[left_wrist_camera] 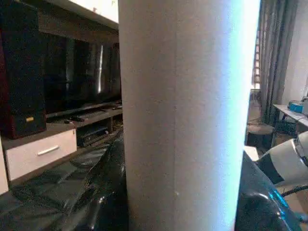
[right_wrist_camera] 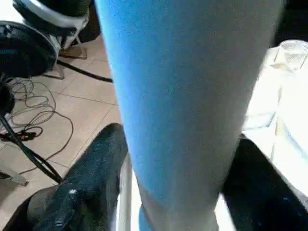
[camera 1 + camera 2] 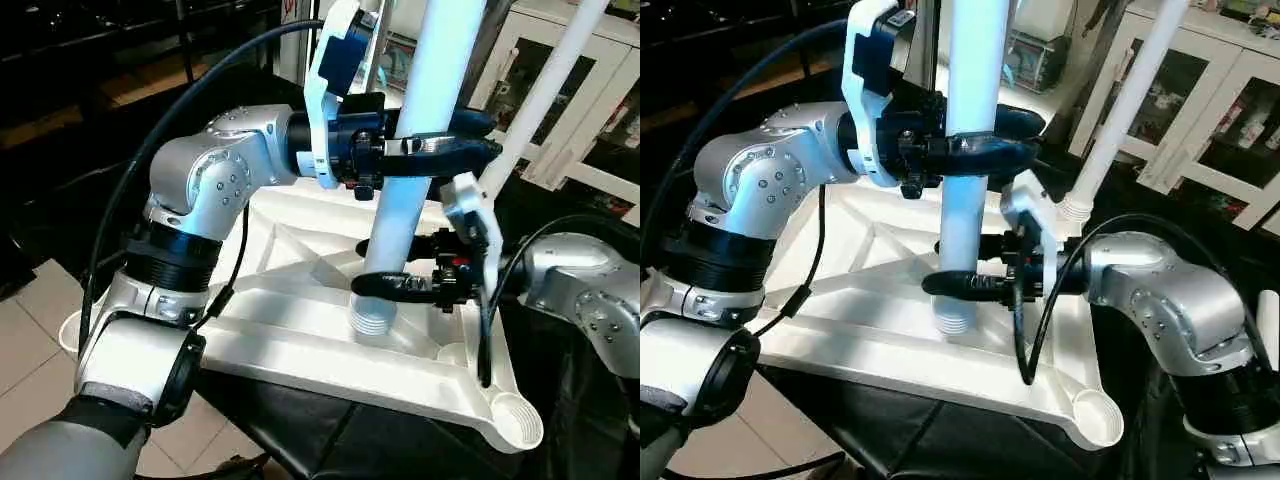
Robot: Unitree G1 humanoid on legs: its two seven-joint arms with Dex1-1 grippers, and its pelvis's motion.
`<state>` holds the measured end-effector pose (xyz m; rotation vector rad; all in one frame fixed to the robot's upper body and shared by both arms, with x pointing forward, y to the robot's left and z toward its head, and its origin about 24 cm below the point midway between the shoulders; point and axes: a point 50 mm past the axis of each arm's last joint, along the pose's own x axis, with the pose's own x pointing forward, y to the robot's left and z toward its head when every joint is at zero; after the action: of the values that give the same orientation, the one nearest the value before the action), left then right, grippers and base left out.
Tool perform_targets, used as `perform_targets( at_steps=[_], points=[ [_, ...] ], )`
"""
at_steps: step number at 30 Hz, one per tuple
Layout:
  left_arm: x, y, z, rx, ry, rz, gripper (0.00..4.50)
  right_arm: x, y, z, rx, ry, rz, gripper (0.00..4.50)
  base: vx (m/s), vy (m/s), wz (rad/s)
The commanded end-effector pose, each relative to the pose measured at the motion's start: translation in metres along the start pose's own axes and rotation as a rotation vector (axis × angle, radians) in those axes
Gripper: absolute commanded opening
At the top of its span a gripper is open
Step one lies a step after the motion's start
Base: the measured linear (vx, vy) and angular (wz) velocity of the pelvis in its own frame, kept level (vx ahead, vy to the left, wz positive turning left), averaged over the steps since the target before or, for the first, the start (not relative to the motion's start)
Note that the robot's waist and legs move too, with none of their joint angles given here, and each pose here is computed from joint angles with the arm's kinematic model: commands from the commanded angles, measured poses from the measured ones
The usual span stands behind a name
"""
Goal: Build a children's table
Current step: Pick table leg
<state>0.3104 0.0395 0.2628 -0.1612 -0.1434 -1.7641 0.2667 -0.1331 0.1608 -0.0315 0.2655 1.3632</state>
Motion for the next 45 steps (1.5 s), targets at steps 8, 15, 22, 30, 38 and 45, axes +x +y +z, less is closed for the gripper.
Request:
perform_targets(
  at_steps=[8, 15, 22, 30, 38, 45],
  points=[
    [0.006, -0.003, 0.013, 0.060, -0.006, -0.029, 1.72, 0.004, 0.003, -0.003, -0.001, -0.008, 0.014, 2.73, 0.000, 0.000, 0.00],
    [0.006, -0.003, 0.012, 0.059, -0.002, -0.033, 1.72, 0.005, 0.003, -0.003, 0.005, -0.017, 0.019, 2.26, 0.000, 0.000, 0.00],
    [0.006, -0.004, 0.011, 0.058, 0.001, -0.038, 1.72, 0.005, 0.003, -0.003, 0.004, -0.017, 0.018, 1.97, 0.000, 0.000, 0.00],
    [0.008, -0.002, 0.011, 0.064, 0.005, -0.018, 1.72, 0.006, 0.003, -0.004, 0.002, -0.019, 0.014, 1.93, 0.000, 0.000, 0.00],
    [0.002, 0.003, 0.011, -0.012, -0.010, 0.050, 2.84, 0.001, -0.002, 0.004, -0.001, -0.090, -0.052, 1.88, 0.000, 0.000, 0.00],
    [-0.010, 0.012, 0.013, -0.051, -0.069, 0.121, 3.31, -0.016, -0.001, 0.012, -0.035, -0.136, -0.141, 1.87, 0.000, 0.000, 0.00]
  ],
)
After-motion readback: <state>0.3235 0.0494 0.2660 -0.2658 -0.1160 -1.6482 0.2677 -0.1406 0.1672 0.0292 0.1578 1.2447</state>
